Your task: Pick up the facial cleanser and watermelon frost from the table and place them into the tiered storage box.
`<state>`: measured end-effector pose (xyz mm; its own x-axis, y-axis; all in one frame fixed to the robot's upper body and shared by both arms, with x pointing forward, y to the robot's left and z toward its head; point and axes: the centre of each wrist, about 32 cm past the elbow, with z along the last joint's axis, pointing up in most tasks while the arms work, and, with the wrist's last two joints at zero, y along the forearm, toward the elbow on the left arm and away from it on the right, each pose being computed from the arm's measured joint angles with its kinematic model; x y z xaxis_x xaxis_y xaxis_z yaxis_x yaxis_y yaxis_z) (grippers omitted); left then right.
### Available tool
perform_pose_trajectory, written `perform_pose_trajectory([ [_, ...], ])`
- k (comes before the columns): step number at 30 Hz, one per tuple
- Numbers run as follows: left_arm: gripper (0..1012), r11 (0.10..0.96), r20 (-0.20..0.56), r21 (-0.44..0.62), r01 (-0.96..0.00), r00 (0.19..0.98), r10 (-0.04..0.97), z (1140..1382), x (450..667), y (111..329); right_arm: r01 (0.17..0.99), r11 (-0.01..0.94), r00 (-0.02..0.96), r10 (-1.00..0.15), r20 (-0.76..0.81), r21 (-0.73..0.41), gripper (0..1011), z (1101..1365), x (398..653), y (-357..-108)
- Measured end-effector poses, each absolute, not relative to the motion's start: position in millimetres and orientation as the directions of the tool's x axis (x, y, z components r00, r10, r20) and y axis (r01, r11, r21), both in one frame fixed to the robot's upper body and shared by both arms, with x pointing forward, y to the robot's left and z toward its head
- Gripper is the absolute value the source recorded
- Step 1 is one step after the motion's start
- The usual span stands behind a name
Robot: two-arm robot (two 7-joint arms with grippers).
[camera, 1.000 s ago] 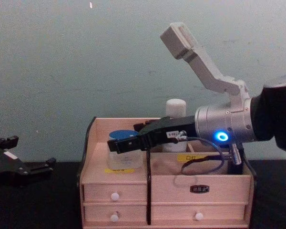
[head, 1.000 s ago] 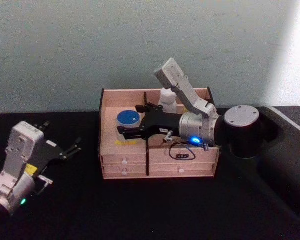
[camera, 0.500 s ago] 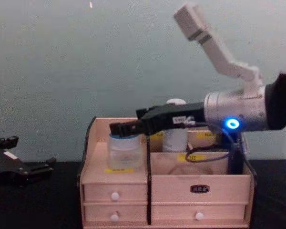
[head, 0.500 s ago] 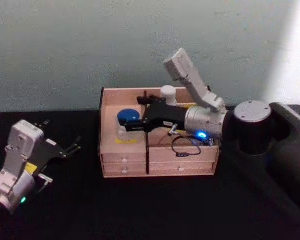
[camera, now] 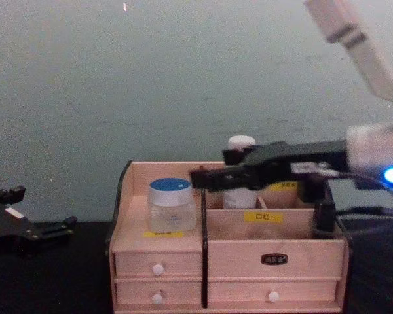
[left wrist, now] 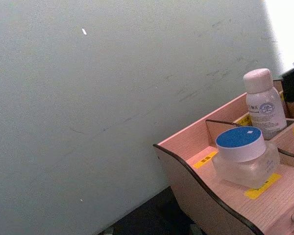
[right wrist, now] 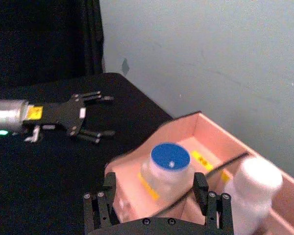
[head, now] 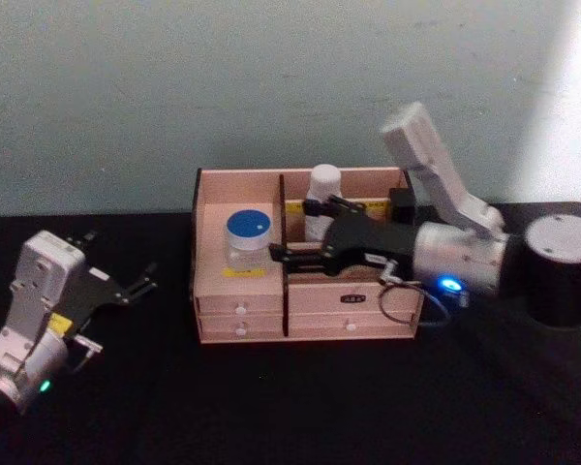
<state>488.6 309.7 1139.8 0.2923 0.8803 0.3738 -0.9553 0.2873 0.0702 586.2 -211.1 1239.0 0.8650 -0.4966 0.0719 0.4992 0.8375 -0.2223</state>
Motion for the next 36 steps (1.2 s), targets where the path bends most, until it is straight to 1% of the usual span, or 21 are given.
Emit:
perform_pose_trajectory([
  [10,1001,0.287,0.374,0.070,-0.955,0.292,0.880,1140,489,310,0.498,0.838,0.865,-0.498,0.061,-0.224,1002,1226,554,-248],
  [12,1002,0.287,0.374,0.070,-0.955,0.292,0.880,1140,489,310,0.508,0.832,0.859,-0.507,0.064,-0.223,1003,1224,549,-254],
  [15,1001,0.287,0.374,0.070,-0.955,0.292,0.880,1140,489,310,0.549,0.809,0.834,-0.548,0.071,-0.208,1003,1222,541,-264],
  [16,1001,0.287,0.374,0.070,-0.955,0.292,0.880,1140,489,310,0.549,0.809,0.834,-0.548,0.071,-0.208,1003,1222,541,-264],
  [18,1001,0.287,0.374,0.070,-0.955,0.292,0.880,1140,489,310,0.601,0.776,0.798,-0.598,0.080,-0.189,1003,1220,536,-271],
  [21,1001,0.287,0.374,0.070,-0.955,0.292,0.880,1140,489,310,0.641,0.749,0.767,-0.636,0.086,-0.171,1003,1219,533,-274],
  [25,1001,0.287,0.374,0.070,-0.955,0.292,0.880,1140,489,310,0.726,0.678,0.688,-0.718,0.106,-0.115,1002,1219,531,-279],
  [29,1001,0.287,0.374,0.070,-0.955,0.292,0.880,1140,489,310,0.778,0.624,0.628,-0.770,0.112,-0.076,1003,1218,531,-282],
  [32,1001,0.287,0.374,0.070,-0.955,0.292,0.880,1140,489,310,0.838,0.544,0.545,-0.830,0.115,-0.041,1003,1215,532,-284],
  [36,1002,0.287,0.374,0.070,-0.955,0.292,0.880,1140,489,310,0.883,0.470,0.469,-0.876,0.117,-0.023,1002,1211,534,-285],
])
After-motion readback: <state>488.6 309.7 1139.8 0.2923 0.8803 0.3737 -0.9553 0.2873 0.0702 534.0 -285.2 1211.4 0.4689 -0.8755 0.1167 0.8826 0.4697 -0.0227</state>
